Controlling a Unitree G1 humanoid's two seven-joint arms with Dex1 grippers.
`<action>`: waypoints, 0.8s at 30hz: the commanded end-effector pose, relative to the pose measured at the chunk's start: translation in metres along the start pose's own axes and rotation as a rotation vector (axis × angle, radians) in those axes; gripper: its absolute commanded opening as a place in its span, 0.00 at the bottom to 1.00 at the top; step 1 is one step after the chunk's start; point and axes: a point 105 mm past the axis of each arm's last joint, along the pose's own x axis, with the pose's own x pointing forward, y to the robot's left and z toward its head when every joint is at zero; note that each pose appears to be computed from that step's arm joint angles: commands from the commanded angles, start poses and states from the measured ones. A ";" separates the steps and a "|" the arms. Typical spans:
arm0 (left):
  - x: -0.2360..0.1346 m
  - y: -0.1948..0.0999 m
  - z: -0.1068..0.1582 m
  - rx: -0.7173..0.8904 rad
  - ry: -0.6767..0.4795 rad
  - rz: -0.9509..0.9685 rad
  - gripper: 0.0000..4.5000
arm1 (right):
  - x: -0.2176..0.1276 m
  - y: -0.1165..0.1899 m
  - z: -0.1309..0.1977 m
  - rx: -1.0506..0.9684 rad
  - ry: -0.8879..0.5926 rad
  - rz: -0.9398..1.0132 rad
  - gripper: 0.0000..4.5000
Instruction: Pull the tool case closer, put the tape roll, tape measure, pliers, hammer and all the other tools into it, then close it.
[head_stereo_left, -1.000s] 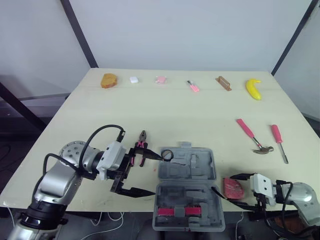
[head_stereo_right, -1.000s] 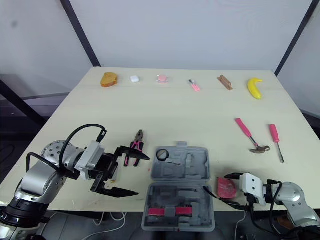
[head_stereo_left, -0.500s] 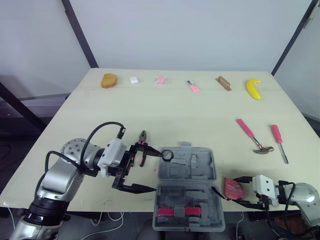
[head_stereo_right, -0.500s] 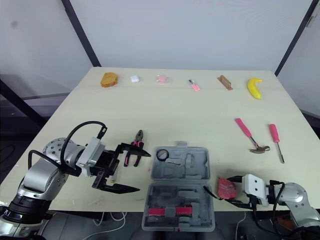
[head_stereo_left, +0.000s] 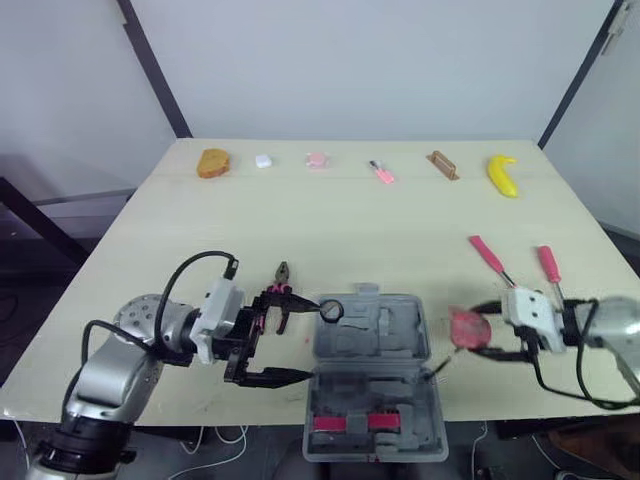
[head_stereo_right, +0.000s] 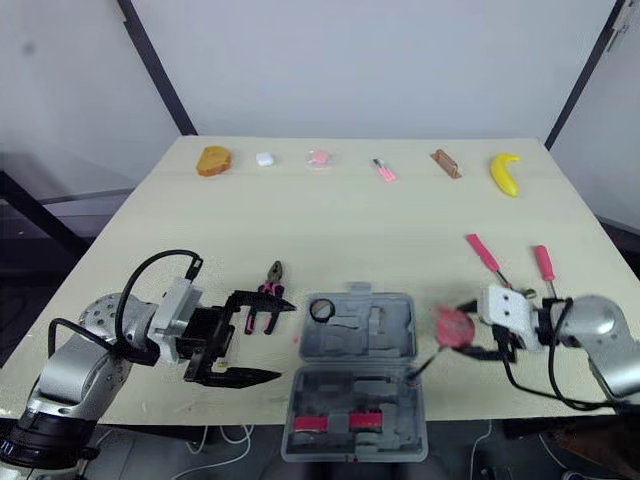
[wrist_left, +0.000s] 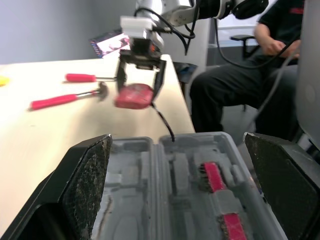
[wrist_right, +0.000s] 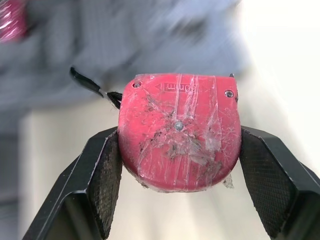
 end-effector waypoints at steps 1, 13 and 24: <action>-0.012 0.003 0.009 0.033 -0.028 0.099 1.00 | 0.010 -0.004 0.026 -0.040 0.030 0.058 0.65; -0.036 0.007 -0.001 0.020 0.007 0.232 1.00 | 0.062 -0.018 0.044 -0.182 0.355 0.187 0.65; -0.038 0.010 0.003 0.045 0.018 0.247 1.00 | 0.099 -0.027 0.044 -0.236 0.504 0.160 0.65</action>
